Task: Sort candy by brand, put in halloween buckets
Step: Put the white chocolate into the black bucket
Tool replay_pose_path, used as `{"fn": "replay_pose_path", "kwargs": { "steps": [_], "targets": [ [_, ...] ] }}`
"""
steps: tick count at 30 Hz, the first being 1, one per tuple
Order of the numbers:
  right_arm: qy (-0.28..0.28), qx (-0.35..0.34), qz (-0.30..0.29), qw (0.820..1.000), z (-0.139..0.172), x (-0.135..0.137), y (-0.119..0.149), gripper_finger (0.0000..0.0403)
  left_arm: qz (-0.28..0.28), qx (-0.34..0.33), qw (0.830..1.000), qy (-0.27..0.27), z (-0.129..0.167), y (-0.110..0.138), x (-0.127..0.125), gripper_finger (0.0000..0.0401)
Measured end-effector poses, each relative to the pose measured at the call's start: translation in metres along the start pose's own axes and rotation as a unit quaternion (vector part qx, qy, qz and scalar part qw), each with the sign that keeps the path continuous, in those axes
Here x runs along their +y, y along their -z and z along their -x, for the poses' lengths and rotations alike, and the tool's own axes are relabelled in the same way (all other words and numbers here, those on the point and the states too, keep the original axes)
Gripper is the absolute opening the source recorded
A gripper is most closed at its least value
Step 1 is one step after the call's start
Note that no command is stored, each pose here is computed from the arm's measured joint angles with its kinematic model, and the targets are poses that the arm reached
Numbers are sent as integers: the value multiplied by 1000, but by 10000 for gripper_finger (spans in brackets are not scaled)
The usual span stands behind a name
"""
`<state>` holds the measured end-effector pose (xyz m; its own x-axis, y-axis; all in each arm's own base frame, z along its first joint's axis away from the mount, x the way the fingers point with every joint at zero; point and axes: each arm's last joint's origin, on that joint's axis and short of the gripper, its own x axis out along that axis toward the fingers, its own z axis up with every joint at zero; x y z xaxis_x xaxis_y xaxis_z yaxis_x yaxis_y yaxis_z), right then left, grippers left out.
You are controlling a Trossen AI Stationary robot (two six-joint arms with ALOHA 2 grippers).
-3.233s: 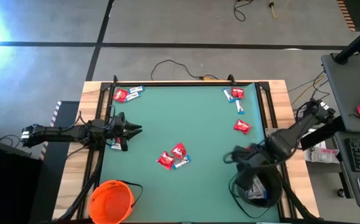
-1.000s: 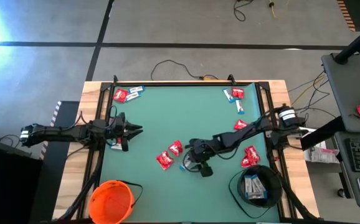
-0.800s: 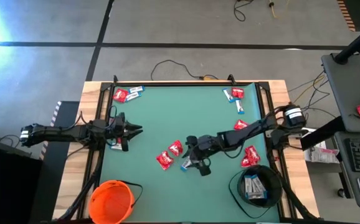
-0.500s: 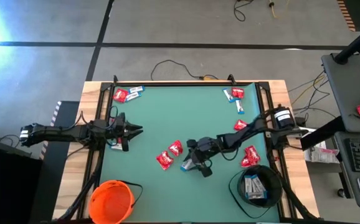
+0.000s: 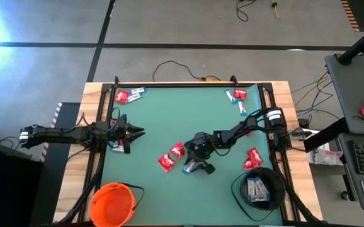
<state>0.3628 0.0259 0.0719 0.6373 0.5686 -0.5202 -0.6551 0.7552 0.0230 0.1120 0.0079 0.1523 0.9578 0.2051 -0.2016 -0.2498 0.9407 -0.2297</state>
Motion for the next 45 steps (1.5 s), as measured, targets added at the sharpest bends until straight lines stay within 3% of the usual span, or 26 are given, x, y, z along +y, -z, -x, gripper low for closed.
{"fn": "replay_pose_path", "kwargs": {
  "steps": [7,15,21,30,45],
  "targets": [
    [-23,27,27,999,-14,1,26,207,-1,4,1000,-1,-1,1,0,76],
    [-52,46,6,998,-24,3,54,145,-1,4,1000,-1,0,1,0,76],
    [-58,46,27,997,-27,3,60,106,-1,4,1000,-1,-1,1,0,76],
    [-52,48,24,997,-27,3,59,134,-1,4,1000,-1,-1,1,0,76],
    [-49,36,43,997,-27,3,60,125,-1,5,1000,-1,-1,1,0,76]
  ]
}}
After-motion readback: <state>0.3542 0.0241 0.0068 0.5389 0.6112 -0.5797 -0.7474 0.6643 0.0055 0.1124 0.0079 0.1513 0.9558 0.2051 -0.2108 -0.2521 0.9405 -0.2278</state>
